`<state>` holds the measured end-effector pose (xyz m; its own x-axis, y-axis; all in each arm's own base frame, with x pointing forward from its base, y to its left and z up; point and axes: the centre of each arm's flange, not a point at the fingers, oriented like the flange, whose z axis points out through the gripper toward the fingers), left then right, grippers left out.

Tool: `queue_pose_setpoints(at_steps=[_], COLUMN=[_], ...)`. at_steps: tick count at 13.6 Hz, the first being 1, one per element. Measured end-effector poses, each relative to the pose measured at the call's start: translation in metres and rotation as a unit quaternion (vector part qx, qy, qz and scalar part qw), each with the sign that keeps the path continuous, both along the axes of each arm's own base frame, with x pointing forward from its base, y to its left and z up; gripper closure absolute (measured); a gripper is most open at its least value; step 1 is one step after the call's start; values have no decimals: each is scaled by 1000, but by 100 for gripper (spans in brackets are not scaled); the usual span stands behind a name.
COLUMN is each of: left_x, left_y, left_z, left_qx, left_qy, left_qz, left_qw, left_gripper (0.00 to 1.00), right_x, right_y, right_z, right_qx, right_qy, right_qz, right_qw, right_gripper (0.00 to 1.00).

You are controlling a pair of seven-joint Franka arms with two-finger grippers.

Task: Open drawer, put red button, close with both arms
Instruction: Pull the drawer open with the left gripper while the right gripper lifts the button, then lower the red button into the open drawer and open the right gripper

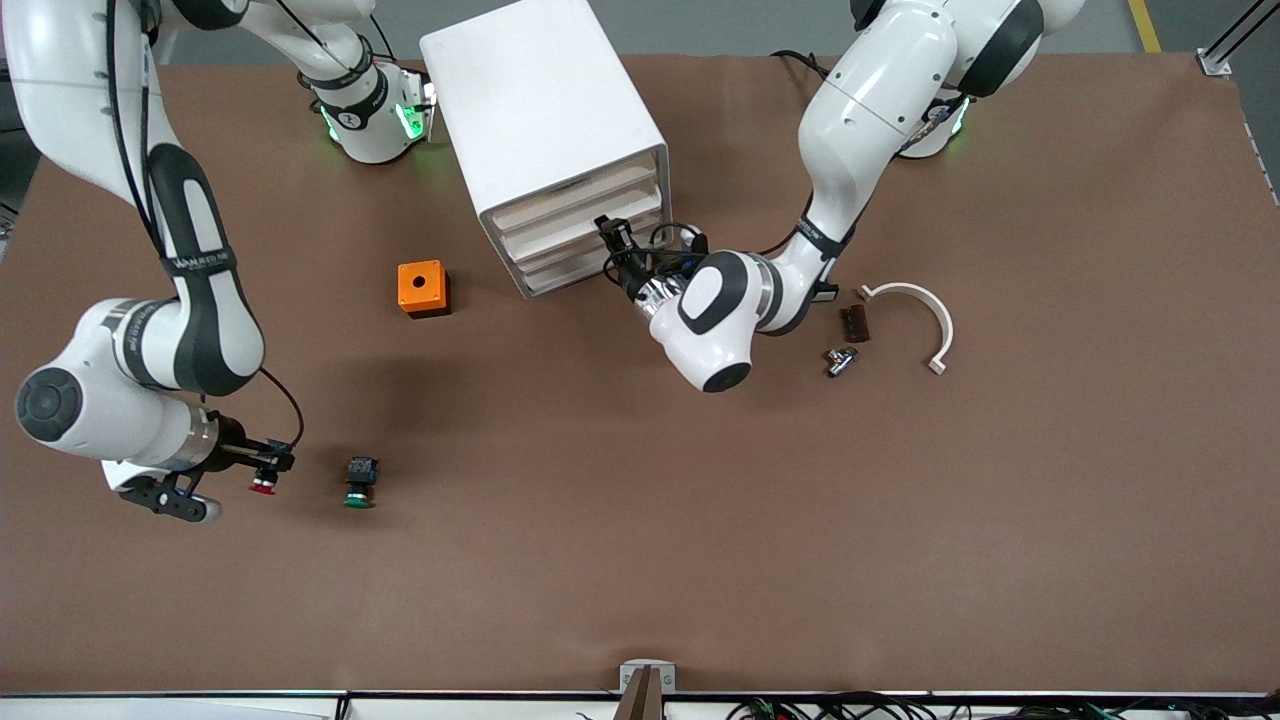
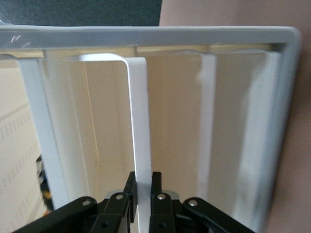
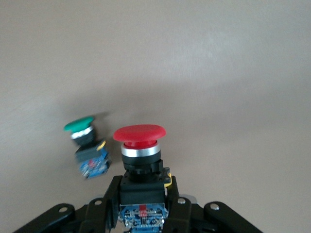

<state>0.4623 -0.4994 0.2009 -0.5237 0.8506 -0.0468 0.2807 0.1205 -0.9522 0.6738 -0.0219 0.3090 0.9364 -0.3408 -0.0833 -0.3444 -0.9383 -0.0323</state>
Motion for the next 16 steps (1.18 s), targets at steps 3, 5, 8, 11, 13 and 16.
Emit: queue_pose_setpoints(at_steps=[3, 5, 8, 11, 13, 16], left_x=[57, 81, 94, 111, 127, 157], left_y=[45, 68, 75, 88, 102, 139], left_z=[10, 15, 18, 25, 34, 47], left_qx=[-22, -36, -60, -74, -82, -108], left_qy=[-43, -63, -98, -125, -141, -204], left_qz=[37, 55, 56, 64, 75, 72], left_qw=[998, 996, 992, 987, 984, 970], left_gripper=[86, 86, 80, 47, 26, 0], right_x=[-17, -35, -73, -120, -144, -176], right_y=[46, 103, 223, 329, 373, 418], right_z=[64, 102, 131, 135, 134, 124], right_qx=[3, 1, -8, -16, -15, -14], right_qy=[22, 31, 33, 30, 24, 21], right_qz=[-60, -110, -181, -237, -273, -320], right_qw=[998, 993, 983, 971, 962, 947], right_gripper=[59, 59, 59, 59, 59, 59])
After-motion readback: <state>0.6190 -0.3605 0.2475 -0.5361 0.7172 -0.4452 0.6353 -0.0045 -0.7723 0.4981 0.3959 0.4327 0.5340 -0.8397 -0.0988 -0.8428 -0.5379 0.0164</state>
